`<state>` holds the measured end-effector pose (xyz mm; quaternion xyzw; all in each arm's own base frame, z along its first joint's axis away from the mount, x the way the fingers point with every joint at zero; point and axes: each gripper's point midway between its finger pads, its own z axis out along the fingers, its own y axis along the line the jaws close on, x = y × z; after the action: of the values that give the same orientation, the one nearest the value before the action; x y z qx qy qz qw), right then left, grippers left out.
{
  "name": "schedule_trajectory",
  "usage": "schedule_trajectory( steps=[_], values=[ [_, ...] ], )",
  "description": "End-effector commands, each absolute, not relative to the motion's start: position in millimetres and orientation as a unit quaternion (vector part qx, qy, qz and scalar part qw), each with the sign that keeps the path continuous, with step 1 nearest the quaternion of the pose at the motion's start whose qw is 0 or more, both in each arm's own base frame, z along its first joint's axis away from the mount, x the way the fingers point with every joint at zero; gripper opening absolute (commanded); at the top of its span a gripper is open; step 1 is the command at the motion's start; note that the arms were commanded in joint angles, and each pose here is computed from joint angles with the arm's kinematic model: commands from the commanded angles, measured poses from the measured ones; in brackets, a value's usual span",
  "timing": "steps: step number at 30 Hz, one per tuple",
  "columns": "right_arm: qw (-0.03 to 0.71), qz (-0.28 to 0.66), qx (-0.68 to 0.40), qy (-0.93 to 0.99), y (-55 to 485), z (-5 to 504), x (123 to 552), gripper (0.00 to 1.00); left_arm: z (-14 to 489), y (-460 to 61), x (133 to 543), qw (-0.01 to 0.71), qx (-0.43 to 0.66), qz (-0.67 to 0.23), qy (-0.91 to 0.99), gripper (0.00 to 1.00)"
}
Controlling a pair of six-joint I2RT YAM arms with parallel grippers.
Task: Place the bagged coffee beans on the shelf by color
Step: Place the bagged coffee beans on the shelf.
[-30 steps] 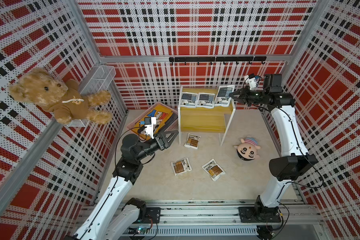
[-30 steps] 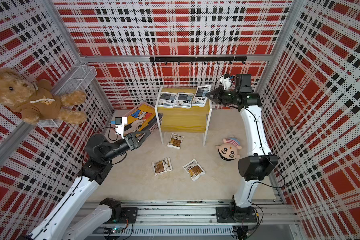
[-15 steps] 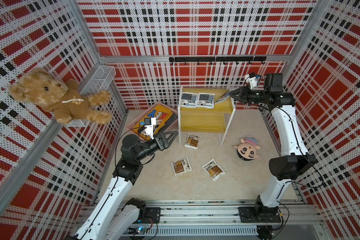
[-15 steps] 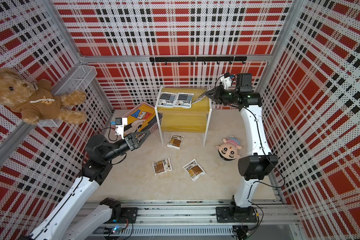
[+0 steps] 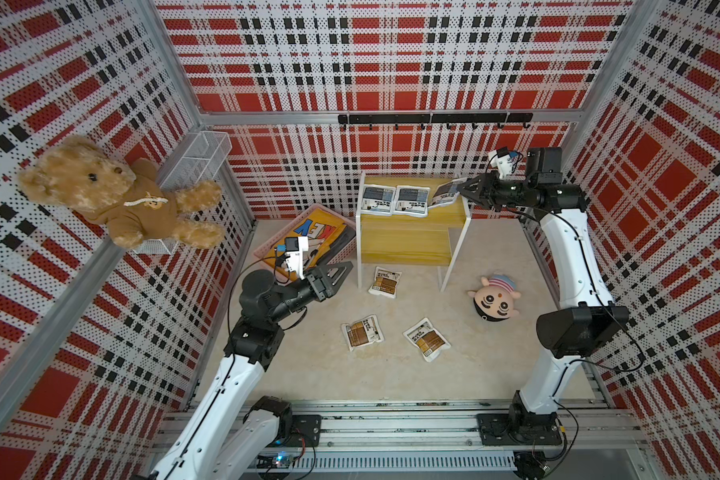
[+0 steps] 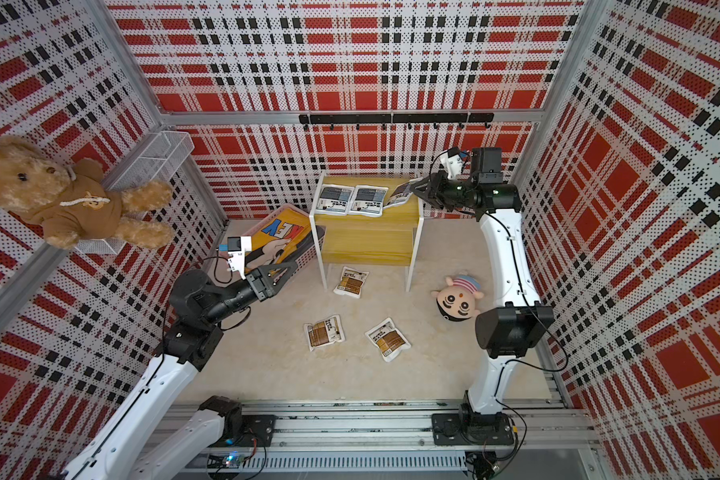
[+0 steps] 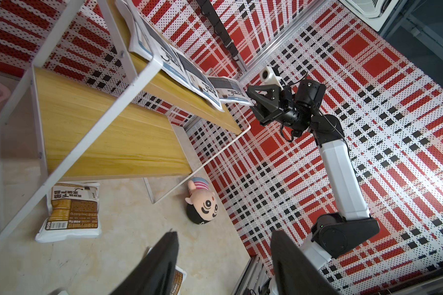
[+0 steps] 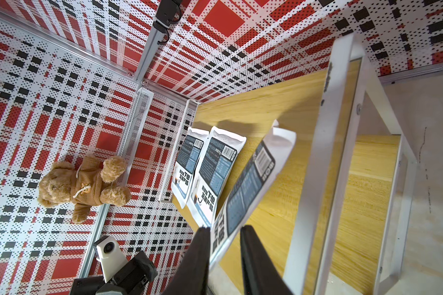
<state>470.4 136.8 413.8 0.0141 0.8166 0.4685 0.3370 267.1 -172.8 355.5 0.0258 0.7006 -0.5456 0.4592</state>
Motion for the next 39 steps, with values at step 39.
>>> schedule_trajectory(
  steps=[39],
  values=[
    [0.366,0.361,-0.051,0.856,185.3,374.6,324.8,0.50,330.6,-149.6,272.2,0.494,-0.019,-0.471,0.730,0.71]
  ],
)
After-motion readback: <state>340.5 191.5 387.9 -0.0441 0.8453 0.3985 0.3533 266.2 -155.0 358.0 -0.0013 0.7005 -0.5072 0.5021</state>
